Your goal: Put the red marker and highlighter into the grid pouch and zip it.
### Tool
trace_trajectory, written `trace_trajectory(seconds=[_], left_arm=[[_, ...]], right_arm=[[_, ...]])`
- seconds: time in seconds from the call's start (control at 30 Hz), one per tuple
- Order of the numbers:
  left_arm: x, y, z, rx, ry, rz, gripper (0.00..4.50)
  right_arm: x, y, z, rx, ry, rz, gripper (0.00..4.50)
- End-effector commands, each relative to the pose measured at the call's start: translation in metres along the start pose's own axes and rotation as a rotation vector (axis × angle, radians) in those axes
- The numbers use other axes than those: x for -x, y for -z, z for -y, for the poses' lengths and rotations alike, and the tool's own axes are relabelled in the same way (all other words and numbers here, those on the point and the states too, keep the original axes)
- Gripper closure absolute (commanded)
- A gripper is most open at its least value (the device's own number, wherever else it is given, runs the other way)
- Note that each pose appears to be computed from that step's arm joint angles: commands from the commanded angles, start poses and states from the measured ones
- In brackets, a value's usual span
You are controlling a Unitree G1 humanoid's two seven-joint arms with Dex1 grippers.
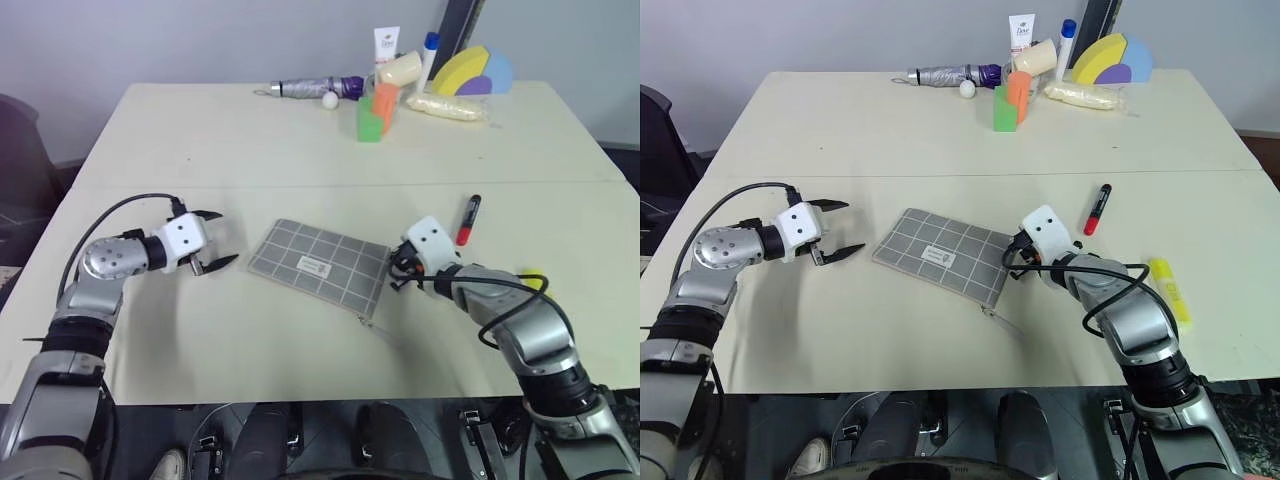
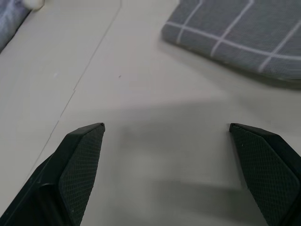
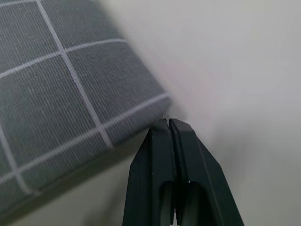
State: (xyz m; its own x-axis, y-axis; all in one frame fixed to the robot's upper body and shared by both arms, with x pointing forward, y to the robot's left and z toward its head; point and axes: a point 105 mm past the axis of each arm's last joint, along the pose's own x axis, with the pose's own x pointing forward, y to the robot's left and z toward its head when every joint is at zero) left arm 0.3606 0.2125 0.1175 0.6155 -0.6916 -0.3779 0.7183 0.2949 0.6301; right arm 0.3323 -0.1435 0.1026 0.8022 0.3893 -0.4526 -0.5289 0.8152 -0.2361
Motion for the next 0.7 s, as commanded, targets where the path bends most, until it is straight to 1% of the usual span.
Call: trace_trajectory(seconds=[0.03, 0.17, 0.37, 0.53, 0.7], left_arm=[[-0.009, 0.007, 0.027, -0.027, 0.158, -0.02, 0.0], [-0.014, 0.005, 0.033, -0.077, 0.228, -0.009, 0.0], [-0.018, 0.001, 0.038, -0.116, 0.281, 0.01, 0.0], [-0.013, 0.002, 0.041, -0.167, 0.31, 0.009, 0.0], [-0.012, -0.006, 0.026, -0.379, 0.227, 0.016, 0.0]], right_arm=[[-0.002, -0.008, 0.003, 0.044, 0.018, 0.009, 4.44], [-0.009, -0.013, 0.001, 0.076, 0.002, -0.003, 4.44], [-0.02, -0.021, 0.002, 0.103, -0.011, -0.004, 4.44], [-0.026, -0.023, 0.005, 0.119, -0.027, -0.008, 4.44], [-0.027, -0.021, 0.007, 0.123, -0.036, -0.009, 4.44]])
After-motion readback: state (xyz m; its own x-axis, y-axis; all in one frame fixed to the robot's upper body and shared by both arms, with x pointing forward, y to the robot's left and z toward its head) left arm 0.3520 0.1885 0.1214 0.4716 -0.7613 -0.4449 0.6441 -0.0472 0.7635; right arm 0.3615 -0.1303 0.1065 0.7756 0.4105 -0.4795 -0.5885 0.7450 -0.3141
